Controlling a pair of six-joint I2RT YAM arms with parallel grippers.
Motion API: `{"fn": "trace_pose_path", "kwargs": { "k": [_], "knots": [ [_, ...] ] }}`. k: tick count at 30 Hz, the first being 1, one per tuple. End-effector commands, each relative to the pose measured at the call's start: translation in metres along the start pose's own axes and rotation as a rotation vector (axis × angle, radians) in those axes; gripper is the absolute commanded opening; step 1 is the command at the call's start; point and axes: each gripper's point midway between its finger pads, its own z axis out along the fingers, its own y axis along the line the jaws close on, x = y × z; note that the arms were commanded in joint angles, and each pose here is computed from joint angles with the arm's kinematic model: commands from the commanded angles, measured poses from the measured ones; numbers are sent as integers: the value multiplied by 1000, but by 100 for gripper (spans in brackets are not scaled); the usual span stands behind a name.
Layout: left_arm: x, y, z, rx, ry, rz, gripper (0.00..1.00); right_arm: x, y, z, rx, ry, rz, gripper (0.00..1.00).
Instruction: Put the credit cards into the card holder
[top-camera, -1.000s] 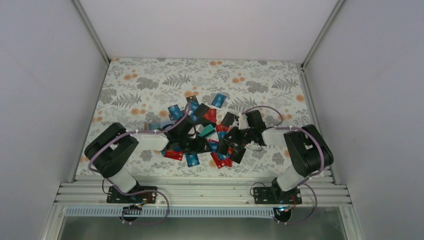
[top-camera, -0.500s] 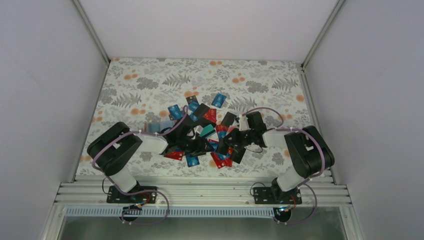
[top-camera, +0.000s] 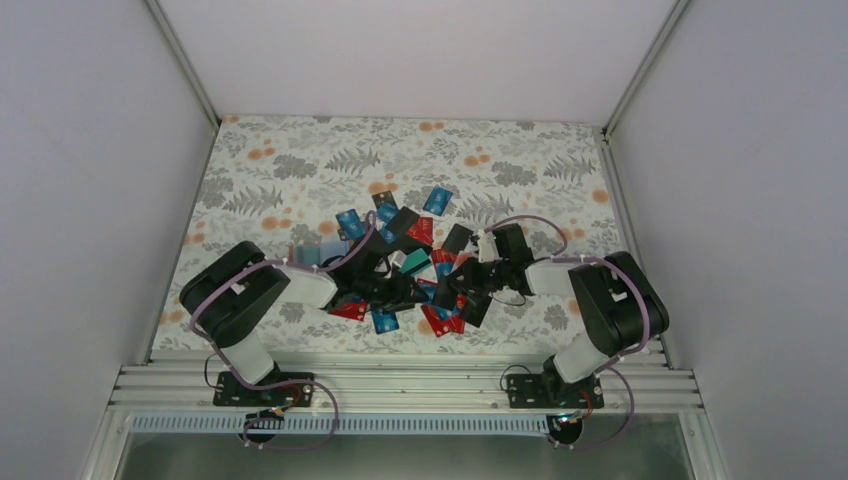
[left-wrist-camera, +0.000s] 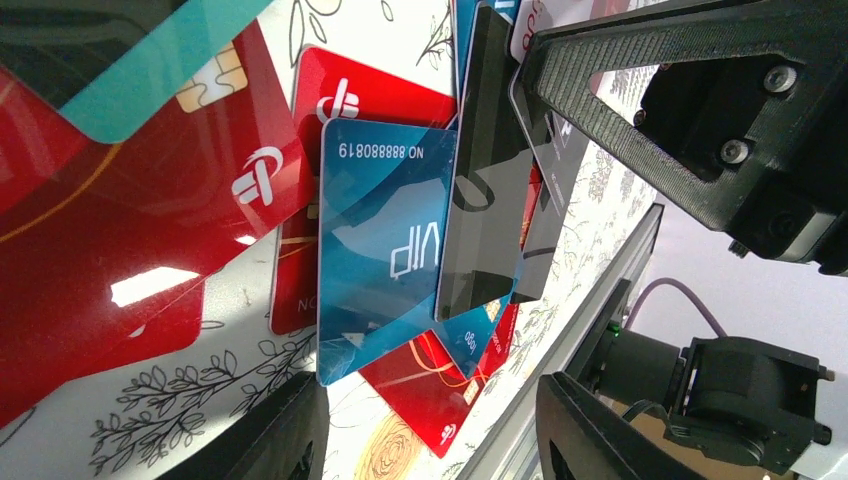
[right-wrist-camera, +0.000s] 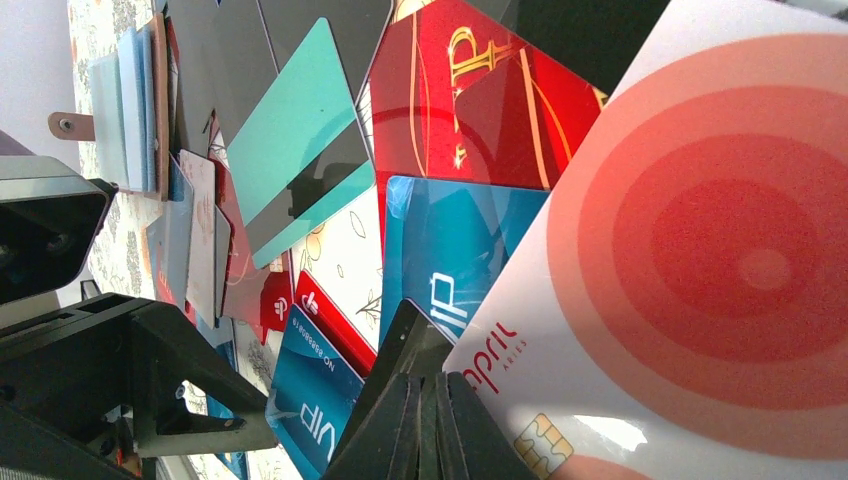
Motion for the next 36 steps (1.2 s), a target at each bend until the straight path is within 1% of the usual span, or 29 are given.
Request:
{"fn": "trace_pose_path", "kwargs": {
  "k": [1, 4, 15, 22, 28, 32, 36],
  "knots": [
    [0, 4, 4, -7, -8, 0, 52, 21, -25, 1, 83, 44, 63, 8],
    [-2, 1, 4, 2, -17, 0, 47, 21, -26, 2, 85, 44, 62, 8],
    [-9, -17, 3, 48, -33, 12, 43, 21, -26, 2, 83, 47, 60, 8],
    [-14, -25, 5, 66, -40, 27, 36, 21, -26, 2, 84, 48, 58, 8],
    [-18, -34, 4, 97, -62, 39, 35, 23, -27, 2, 83, 51, 59, 8],
    [-19, -32, 7, 96, -60, 33, 34, 23, -27, 3, 82, 52, 59, 8],
    [-22, -30, 10, 96, -65, 28, 31, 23, -27, 3, 81, 51, 59, 8]
  ]
}}
